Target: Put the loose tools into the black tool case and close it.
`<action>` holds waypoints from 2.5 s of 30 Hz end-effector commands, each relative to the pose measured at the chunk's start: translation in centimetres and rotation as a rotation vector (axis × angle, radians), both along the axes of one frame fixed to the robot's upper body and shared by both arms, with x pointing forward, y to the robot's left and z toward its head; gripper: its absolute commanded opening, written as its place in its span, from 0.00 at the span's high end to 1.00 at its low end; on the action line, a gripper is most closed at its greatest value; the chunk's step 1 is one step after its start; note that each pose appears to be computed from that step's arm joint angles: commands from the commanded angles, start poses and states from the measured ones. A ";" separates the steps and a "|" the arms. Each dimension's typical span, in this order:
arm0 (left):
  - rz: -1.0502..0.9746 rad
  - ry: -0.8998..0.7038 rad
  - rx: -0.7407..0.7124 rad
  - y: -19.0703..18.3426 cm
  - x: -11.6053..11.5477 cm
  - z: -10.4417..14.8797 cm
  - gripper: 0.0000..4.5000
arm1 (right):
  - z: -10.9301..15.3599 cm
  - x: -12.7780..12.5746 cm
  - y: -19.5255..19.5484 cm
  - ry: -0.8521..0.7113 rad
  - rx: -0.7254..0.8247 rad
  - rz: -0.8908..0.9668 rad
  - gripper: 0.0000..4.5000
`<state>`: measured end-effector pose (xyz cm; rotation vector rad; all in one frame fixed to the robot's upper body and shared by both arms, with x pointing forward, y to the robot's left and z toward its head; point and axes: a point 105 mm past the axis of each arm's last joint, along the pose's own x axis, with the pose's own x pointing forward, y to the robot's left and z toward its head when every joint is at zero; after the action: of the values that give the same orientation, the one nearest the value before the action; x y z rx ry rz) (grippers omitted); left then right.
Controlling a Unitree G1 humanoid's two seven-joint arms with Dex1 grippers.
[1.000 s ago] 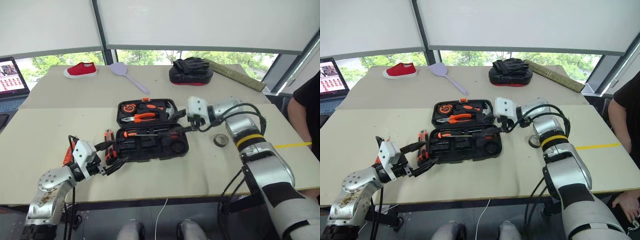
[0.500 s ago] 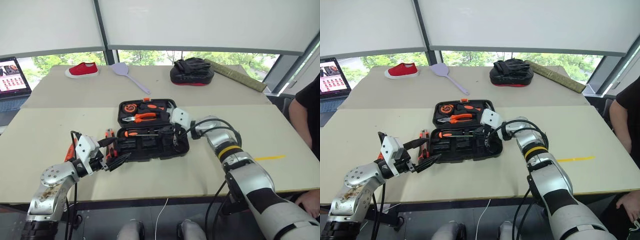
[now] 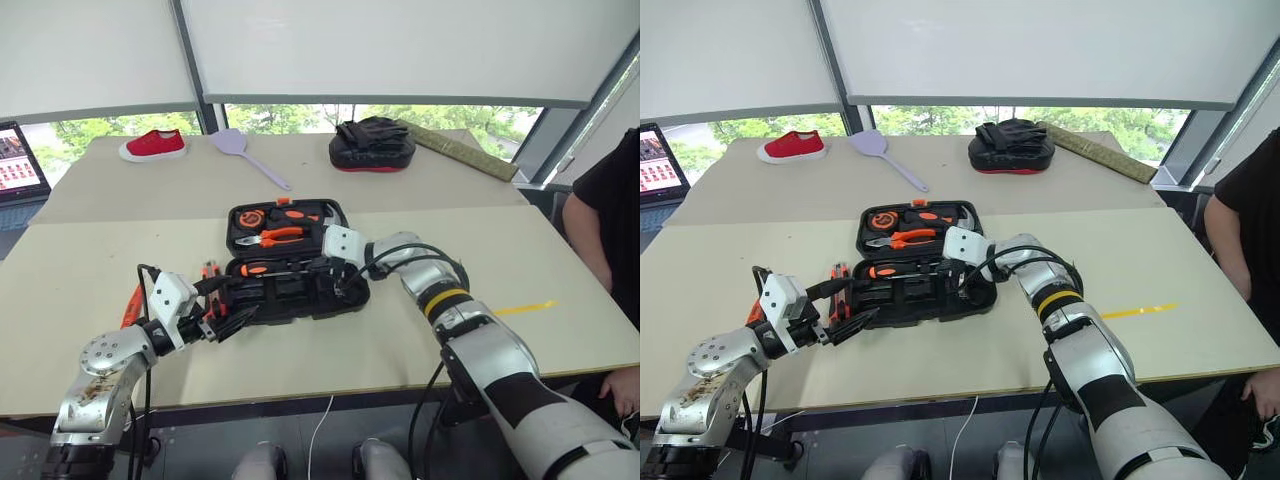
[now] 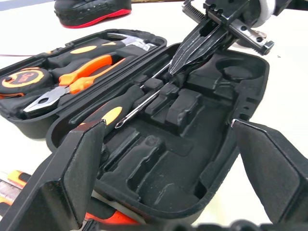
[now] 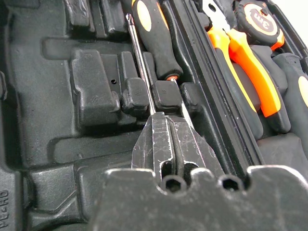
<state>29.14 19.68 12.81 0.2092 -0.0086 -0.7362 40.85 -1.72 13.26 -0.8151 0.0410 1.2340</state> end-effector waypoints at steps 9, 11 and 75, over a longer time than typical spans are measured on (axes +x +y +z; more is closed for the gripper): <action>0.273 -0.065 -0.090 7.6 -3.5 2.3 0.00 | 8.6 -3.7 -5.1 -0.060 0.492 0.119 0.51; 0.366 -0.068 -0.089 10.0 -4.7 2.3 0.00 | 8.1 -5.8 -6.5 -0.071 0.505 0.164 0.36; -0.174 0.129 0.141 2.9 1.9 8.8 0.90 | 8.8 -13.7 -12.2 -0.072 0.659 0.090 0.00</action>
<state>32.02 24.47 21.12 0.2397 0.1745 -0.7686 27.14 -13.07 21.07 -0.2558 -0.4111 1.2268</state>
